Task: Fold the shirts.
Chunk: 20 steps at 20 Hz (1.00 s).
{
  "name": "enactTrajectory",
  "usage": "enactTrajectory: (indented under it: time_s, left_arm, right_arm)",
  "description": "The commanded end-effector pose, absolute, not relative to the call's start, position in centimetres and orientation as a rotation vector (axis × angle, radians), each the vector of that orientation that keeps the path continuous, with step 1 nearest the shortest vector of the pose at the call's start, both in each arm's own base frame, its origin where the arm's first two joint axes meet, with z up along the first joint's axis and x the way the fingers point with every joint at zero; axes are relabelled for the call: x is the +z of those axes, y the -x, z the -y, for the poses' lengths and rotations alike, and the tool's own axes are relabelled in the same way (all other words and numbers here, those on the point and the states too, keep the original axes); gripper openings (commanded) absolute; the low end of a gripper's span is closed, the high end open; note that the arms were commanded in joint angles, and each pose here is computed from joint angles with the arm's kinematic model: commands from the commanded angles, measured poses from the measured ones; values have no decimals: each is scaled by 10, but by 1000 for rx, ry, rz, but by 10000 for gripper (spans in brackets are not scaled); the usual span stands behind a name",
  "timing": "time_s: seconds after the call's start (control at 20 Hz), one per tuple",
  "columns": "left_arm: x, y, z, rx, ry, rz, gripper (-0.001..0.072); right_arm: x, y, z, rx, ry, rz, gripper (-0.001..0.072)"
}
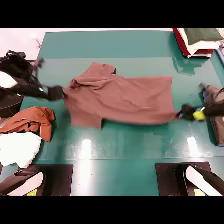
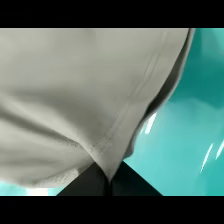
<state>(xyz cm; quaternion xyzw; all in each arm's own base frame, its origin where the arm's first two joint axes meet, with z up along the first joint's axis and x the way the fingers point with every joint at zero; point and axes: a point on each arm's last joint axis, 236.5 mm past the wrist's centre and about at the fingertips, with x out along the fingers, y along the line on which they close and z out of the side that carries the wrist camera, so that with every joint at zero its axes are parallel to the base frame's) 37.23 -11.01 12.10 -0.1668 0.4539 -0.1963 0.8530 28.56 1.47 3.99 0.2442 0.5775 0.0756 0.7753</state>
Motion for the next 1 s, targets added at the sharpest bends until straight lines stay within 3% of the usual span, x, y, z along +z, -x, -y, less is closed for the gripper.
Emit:
enactTrajectory:
  time_s: [0.0, 0.1, 0.25, 0.4, 0.5, 0.7, 0.95]
  left_arm:
    - [296, -361, 106, -443, 241, -542, 23]
    - [413, -316, 102, -445, 150, -255, 23]
    - [536, -238, 92, -406, 53, 69, 22]
    - [606, -184, 82, -362, 36, 310, 21]
    - [621, -181, 70, -314, 48, 374, 20]
    - [553, -264, 75, -336, 110, 110, 21]
    - [359, -392, 110, -440, 219, -486, 22]
  right_arm:
    - [200, -302, -14, 199, -318, -870, 14]
    - [305, -290, -14, 176, -196, -609, 14]
    - [428, -248, -15, 99, -74, -306, 14]
    - [486, -217, -11, 7, 1, -186, 13]
    - [503, -215, -5, -30, -2, -156, 13]
    - [456, -257, 9, 29, -128, -309, 13]
    - [283, -332, 35, 61, -286, -796, 13]
